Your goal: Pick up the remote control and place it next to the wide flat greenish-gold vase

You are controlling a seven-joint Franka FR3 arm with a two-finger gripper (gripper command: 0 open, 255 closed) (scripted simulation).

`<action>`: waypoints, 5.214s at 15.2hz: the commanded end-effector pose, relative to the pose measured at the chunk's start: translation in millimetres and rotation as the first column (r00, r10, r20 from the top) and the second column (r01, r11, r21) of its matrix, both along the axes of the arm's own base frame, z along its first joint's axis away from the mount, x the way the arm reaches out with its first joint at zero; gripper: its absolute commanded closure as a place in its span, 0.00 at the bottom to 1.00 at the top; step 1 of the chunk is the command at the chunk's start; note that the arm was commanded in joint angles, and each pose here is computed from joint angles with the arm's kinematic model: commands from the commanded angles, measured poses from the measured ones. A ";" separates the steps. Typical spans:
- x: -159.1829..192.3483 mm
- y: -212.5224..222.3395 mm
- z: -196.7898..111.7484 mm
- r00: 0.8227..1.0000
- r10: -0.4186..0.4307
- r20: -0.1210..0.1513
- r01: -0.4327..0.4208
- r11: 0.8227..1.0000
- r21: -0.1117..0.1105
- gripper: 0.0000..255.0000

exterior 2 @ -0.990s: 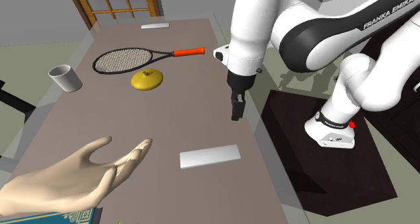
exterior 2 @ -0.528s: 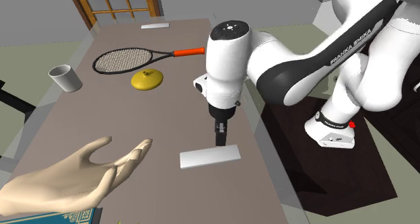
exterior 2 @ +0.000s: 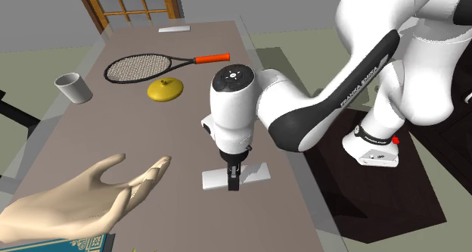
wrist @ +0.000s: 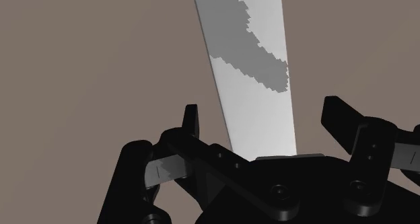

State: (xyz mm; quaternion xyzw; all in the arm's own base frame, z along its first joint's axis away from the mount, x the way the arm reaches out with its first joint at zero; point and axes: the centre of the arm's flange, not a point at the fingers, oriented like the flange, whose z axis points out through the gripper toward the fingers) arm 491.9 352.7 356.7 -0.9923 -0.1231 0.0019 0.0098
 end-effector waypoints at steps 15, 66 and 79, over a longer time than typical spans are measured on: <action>-1.1 1.2 -30.8 1.000 0.000 0.000 0.000 1.000 0.000 1.00; 154.1 -160.7 111.4 1.000 0.000 0.000 0.000 1.000 0.000 1.00; 202.4 -211.2 74.6 1.000 0.000 0.000 0.000 1.000 0.000 1.00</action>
